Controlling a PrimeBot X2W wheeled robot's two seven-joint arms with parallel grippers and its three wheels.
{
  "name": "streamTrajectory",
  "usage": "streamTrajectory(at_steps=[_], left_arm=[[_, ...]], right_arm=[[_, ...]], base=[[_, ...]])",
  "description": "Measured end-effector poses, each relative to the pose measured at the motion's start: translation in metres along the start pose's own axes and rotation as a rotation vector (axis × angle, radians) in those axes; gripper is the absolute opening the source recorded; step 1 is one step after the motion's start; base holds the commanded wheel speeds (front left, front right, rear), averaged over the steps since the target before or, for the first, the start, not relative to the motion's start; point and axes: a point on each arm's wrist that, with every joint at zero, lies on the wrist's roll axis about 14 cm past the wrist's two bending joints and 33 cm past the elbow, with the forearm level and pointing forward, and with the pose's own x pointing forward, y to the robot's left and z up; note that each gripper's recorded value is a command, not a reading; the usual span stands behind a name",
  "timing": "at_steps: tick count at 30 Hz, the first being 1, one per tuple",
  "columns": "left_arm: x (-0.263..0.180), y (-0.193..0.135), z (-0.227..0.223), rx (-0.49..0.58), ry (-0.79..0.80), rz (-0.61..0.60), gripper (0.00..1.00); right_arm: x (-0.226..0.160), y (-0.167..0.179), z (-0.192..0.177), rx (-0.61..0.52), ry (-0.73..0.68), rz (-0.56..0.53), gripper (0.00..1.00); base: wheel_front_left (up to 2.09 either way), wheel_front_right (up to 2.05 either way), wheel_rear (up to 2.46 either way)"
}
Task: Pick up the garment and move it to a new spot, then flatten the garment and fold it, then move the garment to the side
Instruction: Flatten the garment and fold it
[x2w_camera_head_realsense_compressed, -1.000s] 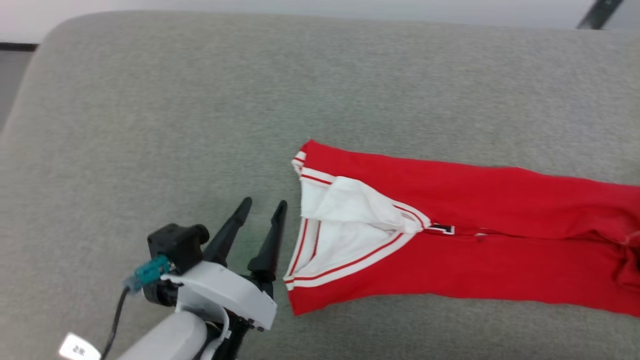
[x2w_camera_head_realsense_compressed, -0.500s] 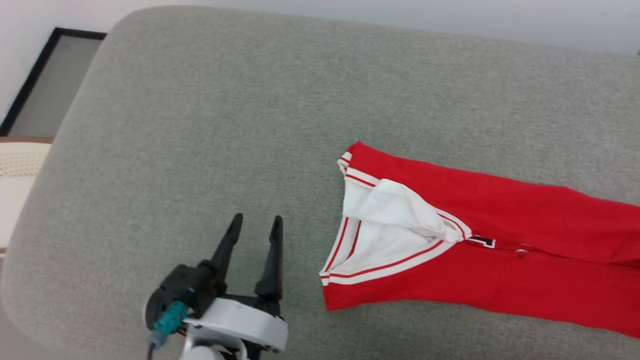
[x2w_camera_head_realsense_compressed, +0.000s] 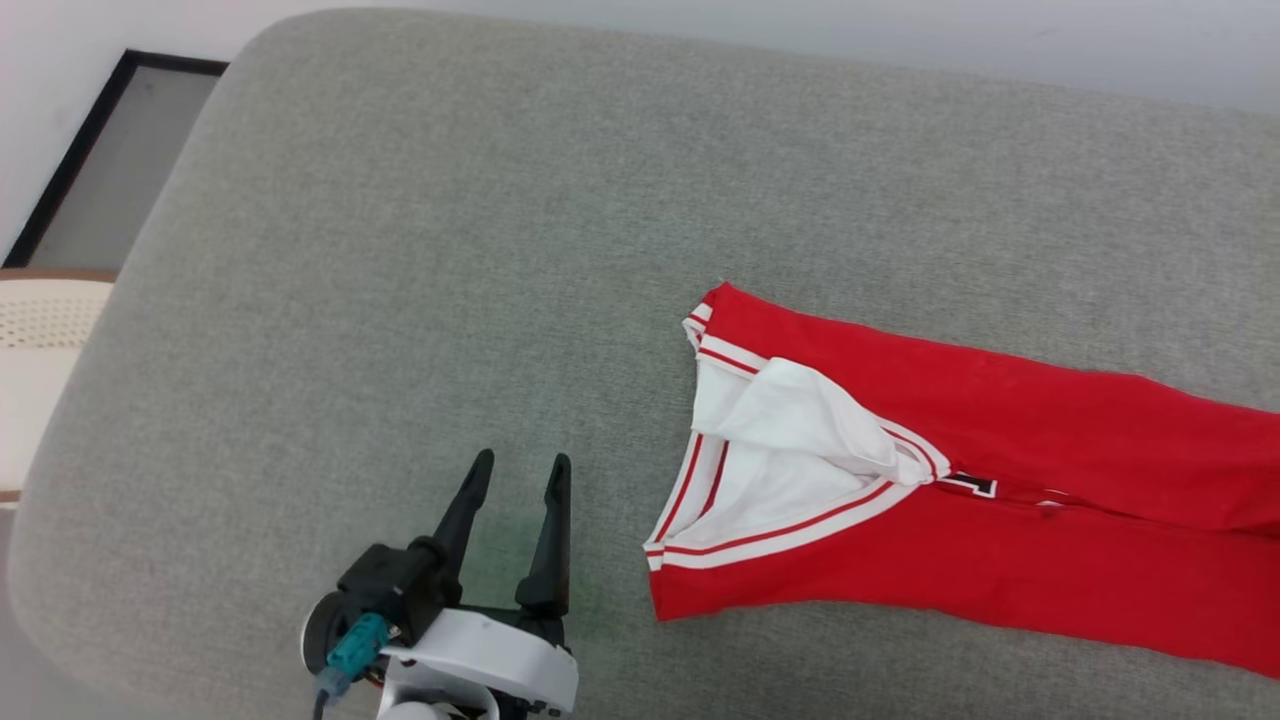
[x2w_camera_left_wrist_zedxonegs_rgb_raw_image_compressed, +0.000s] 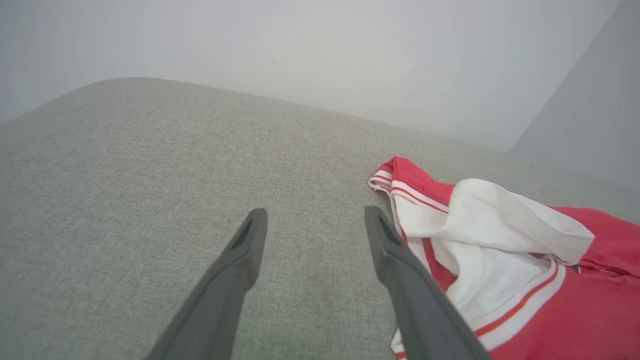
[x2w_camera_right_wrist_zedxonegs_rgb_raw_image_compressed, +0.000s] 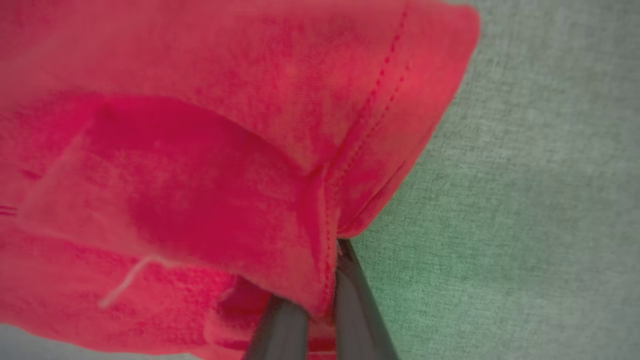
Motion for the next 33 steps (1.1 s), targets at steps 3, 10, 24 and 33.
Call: streamTrajectory(at_steps=[3, 10, 24, 33], left_arm=[[0.003, -0.004, 0.001, -0.004, -0.007, -0.016, 1.00], [0.012, -0.009, -0.002, 0.018, -0.003, -0.054, 1.00], [0.026, -0.033, -0.019, 0.020, 0.036, -0.149, 1.00], [0.015, -0.044, -0.018, -0.002, 0.036, -0.180, 1.00]], right_arm=[[-0.003, -0.001, 0.003, 0.027, -0.041, 0.005, 0.00], [-0.023, -0.028, 0.025, 0.123, -0.207, -0.034, 0.00], [-0.072, -0.125, -0.005, 0.343, -0.333, -0.241, 0.00], [-0.085, -0.018, 0.031, 0.108, -0.419, 0.010, 0.00]], base=[[0.00, 0.00, 0.00], [0.00, 0.00, 0.00], [0.00, 0.00, 0.00], [0.00, 0.00, 0.00]])
